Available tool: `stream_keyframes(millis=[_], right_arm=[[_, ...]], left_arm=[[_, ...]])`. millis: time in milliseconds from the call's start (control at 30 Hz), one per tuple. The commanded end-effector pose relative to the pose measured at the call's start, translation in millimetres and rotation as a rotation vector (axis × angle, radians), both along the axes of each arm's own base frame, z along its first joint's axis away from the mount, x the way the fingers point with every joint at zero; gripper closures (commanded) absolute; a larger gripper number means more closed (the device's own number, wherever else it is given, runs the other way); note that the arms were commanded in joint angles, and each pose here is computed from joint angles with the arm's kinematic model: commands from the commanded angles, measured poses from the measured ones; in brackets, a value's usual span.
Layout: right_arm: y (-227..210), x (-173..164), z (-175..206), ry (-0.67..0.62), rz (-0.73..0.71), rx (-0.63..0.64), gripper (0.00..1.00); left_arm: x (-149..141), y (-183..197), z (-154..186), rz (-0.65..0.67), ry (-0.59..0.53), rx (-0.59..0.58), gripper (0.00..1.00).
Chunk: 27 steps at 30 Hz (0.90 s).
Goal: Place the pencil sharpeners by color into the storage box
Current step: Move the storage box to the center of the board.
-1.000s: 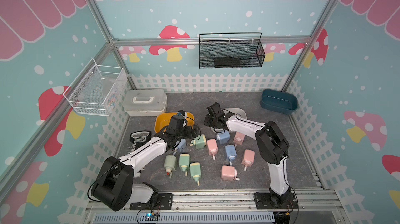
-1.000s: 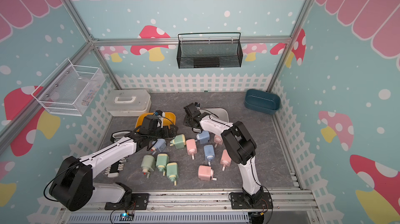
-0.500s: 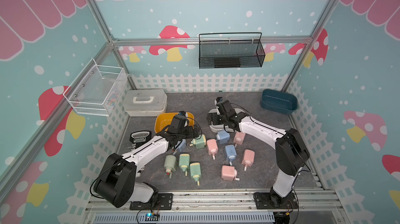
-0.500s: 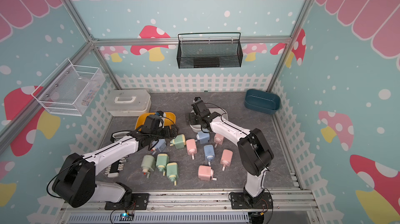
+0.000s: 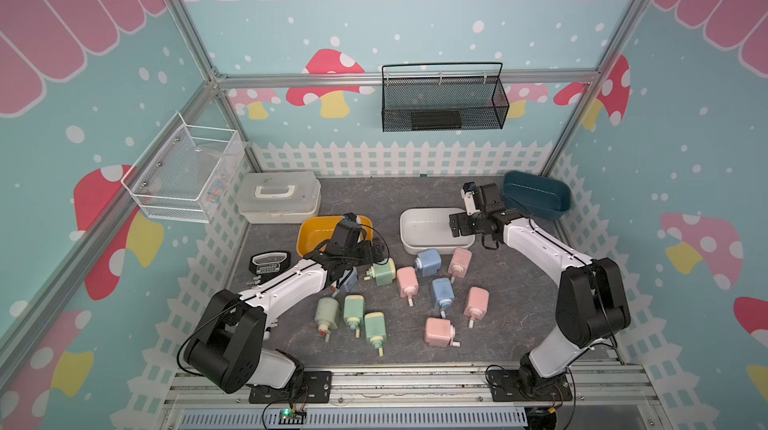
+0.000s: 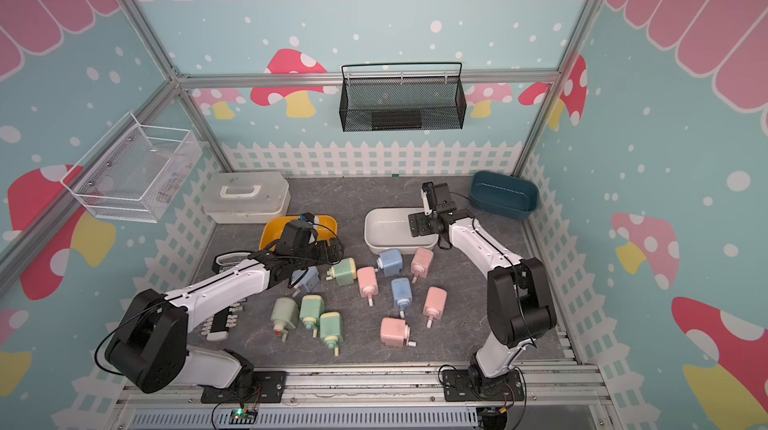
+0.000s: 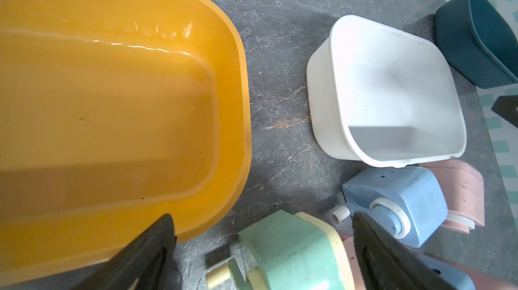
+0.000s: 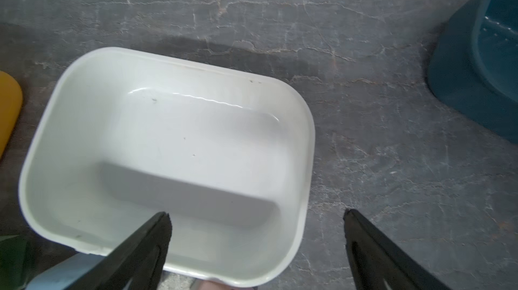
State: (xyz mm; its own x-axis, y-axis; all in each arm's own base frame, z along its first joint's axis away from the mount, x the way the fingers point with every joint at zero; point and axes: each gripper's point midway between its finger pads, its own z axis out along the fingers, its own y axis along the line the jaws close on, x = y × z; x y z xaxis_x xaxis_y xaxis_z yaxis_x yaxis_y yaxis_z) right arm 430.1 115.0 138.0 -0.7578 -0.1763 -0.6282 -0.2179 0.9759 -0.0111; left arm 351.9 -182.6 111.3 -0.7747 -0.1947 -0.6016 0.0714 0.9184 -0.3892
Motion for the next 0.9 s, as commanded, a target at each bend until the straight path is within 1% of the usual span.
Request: stream_keyframes(millis=[0,133,233,433,533,600,700,767,867], right_arm=[[-3.2,-8.6,-14.9,0.063,0.055,-0.013,0.04],[-16.2,-3.9,-26.4,0.098,0.021,-0.009,0.06],[-22.9,0.7,-35.4,0.135,-0.002,-0.022,0.07],[-23.1,11.3,-50.0,0.174,-0.03,-0.026,0.14],[-22.9,15.7,-53.8,0.176,-0.041,-0.024,0.2],[-22.9,18.7,-56.3,0.181,-0.044,-0.021,0.26],[-16.4,20.2,-59.1,0.189,-0.009,-0.007,0.34],[-13.8,21.3,-58.9,0.184,0.014,-0.005,0.42],[-20.4,23.2,-59.6,0.178,0.001,-0.041,0.51]], left_arm=[[9.4,-0.2,7.6,0.034,-0.028,0.0,0.01],[7.6,0.6,11.2,0.048,-0.031,-0.017,0.01],[5.5,6.5,11.0,0.07,-0.024,-0.002,0.01],[-0.1,13.4,14.1,0.072,-0.02,0.032,0.01],[-1.8,14.5,13.8,0.071,-0.017,0.037,0.01],[-1.8,15.4,12.3,0.074,-0.013,0.043,0.01],[-1.0,14.5,10.2,0.072,-0.004,0.047,0.01],[0.1,13.8,10.7,0.077,-0.003,0.041,0.01],[1.6,13.5,7.6,0.098,0.009,0.027,0.01]])
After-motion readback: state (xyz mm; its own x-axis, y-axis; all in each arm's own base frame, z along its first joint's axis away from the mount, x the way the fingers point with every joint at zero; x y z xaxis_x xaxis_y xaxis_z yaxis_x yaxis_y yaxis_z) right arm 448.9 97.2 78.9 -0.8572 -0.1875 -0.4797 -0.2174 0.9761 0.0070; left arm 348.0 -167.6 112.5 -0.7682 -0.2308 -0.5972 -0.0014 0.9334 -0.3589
